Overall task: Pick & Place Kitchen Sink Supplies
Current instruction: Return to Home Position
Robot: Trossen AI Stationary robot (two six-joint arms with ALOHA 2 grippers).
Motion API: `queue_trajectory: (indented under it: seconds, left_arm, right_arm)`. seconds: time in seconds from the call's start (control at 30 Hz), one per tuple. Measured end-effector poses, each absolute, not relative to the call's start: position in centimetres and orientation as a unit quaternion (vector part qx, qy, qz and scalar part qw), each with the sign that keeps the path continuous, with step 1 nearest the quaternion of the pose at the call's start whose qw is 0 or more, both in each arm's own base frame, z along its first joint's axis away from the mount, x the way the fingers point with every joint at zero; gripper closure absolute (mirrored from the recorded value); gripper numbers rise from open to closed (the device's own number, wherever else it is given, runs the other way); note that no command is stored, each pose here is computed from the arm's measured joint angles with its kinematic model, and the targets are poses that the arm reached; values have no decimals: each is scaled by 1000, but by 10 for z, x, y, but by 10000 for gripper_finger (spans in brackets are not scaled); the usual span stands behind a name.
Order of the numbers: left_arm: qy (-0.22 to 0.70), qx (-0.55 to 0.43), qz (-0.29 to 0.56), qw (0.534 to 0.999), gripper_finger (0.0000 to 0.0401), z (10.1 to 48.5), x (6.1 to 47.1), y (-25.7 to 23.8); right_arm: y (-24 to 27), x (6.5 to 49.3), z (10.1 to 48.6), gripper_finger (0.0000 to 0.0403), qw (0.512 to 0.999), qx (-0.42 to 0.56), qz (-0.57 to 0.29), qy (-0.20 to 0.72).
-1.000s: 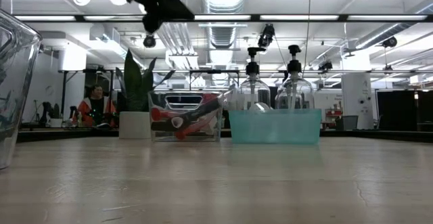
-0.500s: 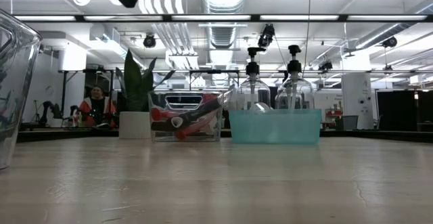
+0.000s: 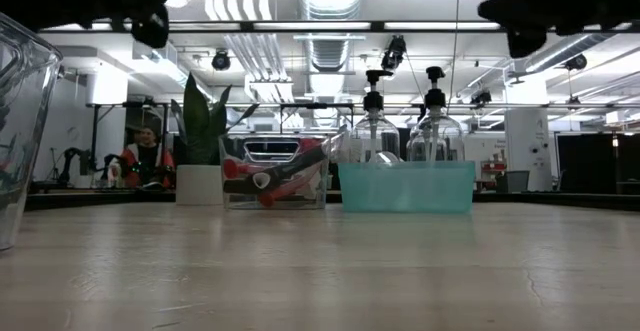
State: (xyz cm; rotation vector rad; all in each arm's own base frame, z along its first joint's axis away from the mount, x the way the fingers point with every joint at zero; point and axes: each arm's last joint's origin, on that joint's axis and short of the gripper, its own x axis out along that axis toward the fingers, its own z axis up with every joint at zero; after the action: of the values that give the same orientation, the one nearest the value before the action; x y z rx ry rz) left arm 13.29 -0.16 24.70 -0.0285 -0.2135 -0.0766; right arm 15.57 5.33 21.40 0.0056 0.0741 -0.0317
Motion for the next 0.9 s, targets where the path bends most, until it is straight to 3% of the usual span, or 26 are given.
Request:
queue_trajectory:
  seconds: [0.4, 0.53, 0.9]
  left_arm:
    - [-150, -7, -51, 987, 401, 222, 99, -2]
    - [-110, -31, -48, 992, 401, 212, 93, -2]
    - [-60, -36, -39, 997, 401, 186, 94, -2]
  right_arm:
    - [33, 112, 203, 395, 997, -21, -30, -66]
    - [29, 103, 195, 395, 994, -42, -35, -94]
    - [25, 94, 178, 395, 996, -61, -30, -52]
